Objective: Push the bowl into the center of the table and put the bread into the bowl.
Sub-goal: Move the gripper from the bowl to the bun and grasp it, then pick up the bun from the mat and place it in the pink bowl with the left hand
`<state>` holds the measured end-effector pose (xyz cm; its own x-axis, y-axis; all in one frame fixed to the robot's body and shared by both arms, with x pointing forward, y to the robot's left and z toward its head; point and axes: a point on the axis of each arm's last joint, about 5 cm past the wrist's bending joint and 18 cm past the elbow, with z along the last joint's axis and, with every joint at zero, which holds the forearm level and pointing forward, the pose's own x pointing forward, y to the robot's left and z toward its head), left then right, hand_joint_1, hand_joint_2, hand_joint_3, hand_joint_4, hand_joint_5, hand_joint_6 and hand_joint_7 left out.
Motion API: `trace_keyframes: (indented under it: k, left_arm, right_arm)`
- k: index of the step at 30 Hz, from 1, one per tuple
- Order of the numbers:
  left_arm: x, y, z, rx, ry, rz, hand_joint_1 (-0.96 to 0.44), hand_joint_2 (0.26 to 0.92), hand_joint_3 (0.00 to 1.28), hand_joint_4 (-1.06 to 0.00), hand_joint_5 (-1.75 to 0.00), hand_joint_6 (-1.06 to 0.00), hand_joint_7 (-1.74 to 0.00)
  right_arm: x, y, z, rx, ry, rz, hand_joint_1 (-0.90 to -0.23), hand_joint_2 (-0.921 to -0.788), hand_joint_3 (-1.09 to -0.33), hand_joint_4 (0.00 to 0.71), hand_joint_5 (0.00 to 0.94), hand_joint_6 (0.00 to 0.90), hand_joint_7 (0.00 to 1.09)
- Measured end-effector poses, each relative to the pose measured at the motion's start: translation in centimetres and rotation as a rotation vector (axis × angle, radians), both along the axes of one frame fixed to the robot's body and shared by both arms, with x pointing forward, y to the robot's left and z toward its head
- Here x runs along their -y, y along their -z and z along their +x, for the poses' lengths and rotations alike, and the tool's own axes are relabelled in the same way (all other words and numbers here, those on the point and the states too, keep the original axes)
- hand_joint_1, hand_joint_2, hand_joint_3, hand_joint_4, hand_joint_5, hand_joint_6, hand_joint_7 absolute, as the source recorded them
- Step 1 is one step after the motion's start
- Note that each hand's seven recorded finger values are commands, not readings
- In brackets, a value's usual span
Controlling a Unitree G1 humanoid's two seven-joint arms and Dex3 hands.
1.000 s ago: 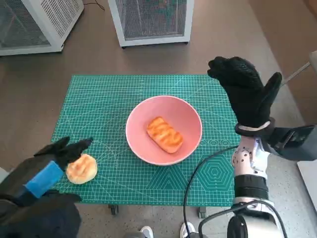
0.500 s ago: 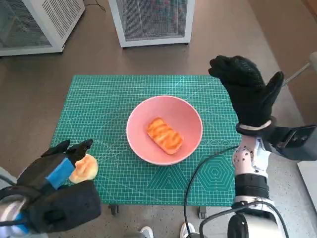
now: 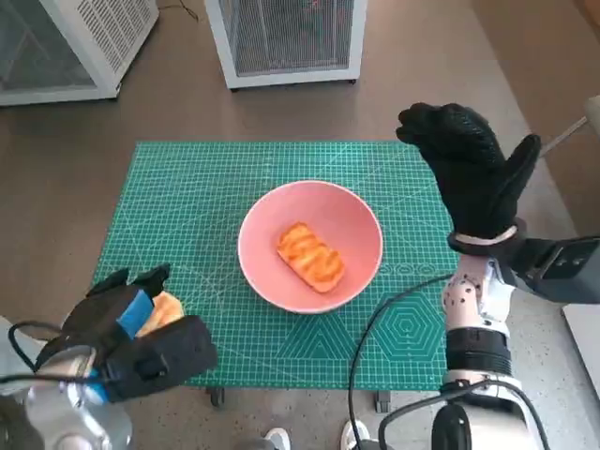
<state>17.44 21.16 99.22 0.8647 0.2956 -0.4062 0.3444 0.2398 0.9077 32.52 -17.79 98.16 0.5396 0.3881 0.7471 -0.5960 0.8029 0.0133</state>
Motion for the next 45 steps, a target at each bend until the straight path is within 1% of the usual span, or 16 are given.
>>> trace_keyframes:
  k: [11, 16, 18, 19, 20, 21, 23, 24, 25, 26, 27, 29, 30, 34, 40, 45]
  left_arm:
    - [-0.7, 2.0, 1.2, -0.012, -0.031, 0.0, 0.01, 0.795, 0.03, -0.19, -0.02, -0.35, -0.03]
    - [-1.0, 2.9, 1.7, -0.022, -0.035, 0.002, 0.06, 0.831, 0.05, -0.29, -0.02, -0.47, -0.05]
    - [-1.0, 3.2, 1.8, -0.031, -0.036, 0.0, 0.09, 0.855, 0.06, -0.37, -0.02, -0.55, -0.05]
    - [-1.1, 3.3, 1.9, -0.033, -0.035, 0.0, 0.11, 0.868, 0.07, -0.43, -0.04, -0.59, -0.06]
    - [-1.1, 3.4, 2.0, -0.036, -0.035, -0.002, 0.11, 0.873, 0.07, -0.45, -0.04, -0.61, -0.06]
    - [-1.2, 3.5, 2.1, -0.036, -0.033, -0.005, 0.12, 0.884, 0.08, -0.54, -0.06, -0.66, -0.08]
    - [-1.3, 3.6, 2.2, -0.033, -0.028, -0.004, 0.13, 0.894, 0.09, -0.66, -0.08, -0.73, -0.09]
    - [-1.3, 3.6, 2.3, -0.029, -0.023, -0.003, 0.14, 0.899, 0.09, -0.74, -0.1, -0.77, -0.11]
    - [-1.4, 3.5, 2.4, -0.024, -0.017, 0.003, 0.11, 0.904, 0.09, -0.73, -0.31, -0.74, -0.34]
    - [-1.4, 3.5, 2.4, -0.02, -0.012, 0.008, 0.07, 0.91, 0.11, -0.68, -0.64, -0.65, -0.69]
    - [-1.5, 3.5, 2.4, -0.016, -0.005, 0.012, 0.05, 0.914, 0.12, -0.66, -0.85, -0.61, -0.9]
    - [-1.6, 3.5, 2.5, -0.01, 0.006, 0.019, 0.03, 0.917, 0.13, -0.64, -1.03, -0.58, -1.07]
    - [-1.7, 3.5, 2.5, -0.004, 0.012, 0.023, 0.02, 0.918, 0.12, -0.64, -1.1, -0.58, -1.12]
    - [-1.9, 3.4, 2.5, 0.02, 0.034, 0.031, 0.01, 0.92, 0.11, -0.64, -1.22, -0.6, -1.15]
    - [-2.2, 3.3, 2.2, 0.048, 0.052, 0.019, 0.0, 0.92, 0.08, -0.67, -1.23, -0.63, -1.11]
    - [-2.0, 2.5, 2.0, 0.094, 0.07, 0.012, 0.0, 0.92, 0.06, -0.7, -1.21, -0.64, -1.09]
  right_arm:
    - [0.0, 0.0, -0.09, 0.001, 0.0, -0.005, -0.414, -0.921, -0.467, 0.536, 0.0, 0.709, 0.01]
    - [0.0, 0.2, -0.17, -0.006, 0.004, -0.004, -0.413, -0.921, -0.468, 0.536, 0.0, 0.713, 0.01]
    - [0.0, 0.2, -0.19, -0.009, 0.004, -0.003, -0.413, -0.921, -0.468, 0.536, 0.0, 0.716, 0.01]
    - [0.0, 0.2, -0.2, -0.01, 0.005, -0.003, -0.413, -0.921, -0.468, 0.537, 0.0, 0.717, 0.01]
    - [0.0, 0.2, -0.22, -0.01, 0.005, -0.002, -0.413, -0.921, -0.469, 0.537, 0.001, 0.717, 0.01]
    - [0.0, 0.3, -0.23, -0.01, 0.006, -0.002, -0.413, -0.921, -0.469, 0.537, 0.001, 0.717, 0.01]
    - [0.1, 0.3, -0.25, -0.01, 0.007, -0.002, -0.412, -0.921, -0.47, 0.537, 0.001, 0.718, 0.01]
    - [0.1, 0.3, -0.27, -0.01, 0.008, -0.002, -0.412, -0.921, -0.47, 0.537, 0.001, 0.718, 0.01]
    - [0.1, 0.3, -0.29, -0.009, 0.009, -0.001, -0.412, -0.921, -0.47, 0.537, 0.0, 0.718, 0.01]
    - [0.1, 0.2, -0.3, -0.009, 0.01, 0.0, -0.412, -0.921, -0.471, 0.537, 0.0, 0.718, 0.01]
    - [0.1, 0.2, -0.32, -0.008, 0.011, 0.0, -0.412, -0.921, -0.471, 0.537, 0.001, 0.718, 0.01]
    - [0.1, 0.2, -0.36, -0.007, 0.013, 0.0, -0.411, -0.921, -0.472, 0.537, 0.001, 0.718, 0.01]
    - [0.1, 0.3, -0.38, -0.007, 0.014, 0.0, -0.41, -0.921, -0.473, 0.537, 0.0, 0.718, 0.01]
    - [0.1, 0.3, -0.44, -0.009, 0.015, -0.001, -0.406, -0.921, -0.475, 0.535, 0.0, 0.718, 0.01]
    - [0.1, 0.4, -0.46, -0.011, 0.021, 0.001, -0.405, -0.921, -0.48, 0.536, 0.001, 0.717, 0.01]
    - [0.1, 0.4, -0.48, -0.008, 0.023, 0.0, -0.408, -0.921, -0.481, 0.537, 0.001, 0.718, 0.01]
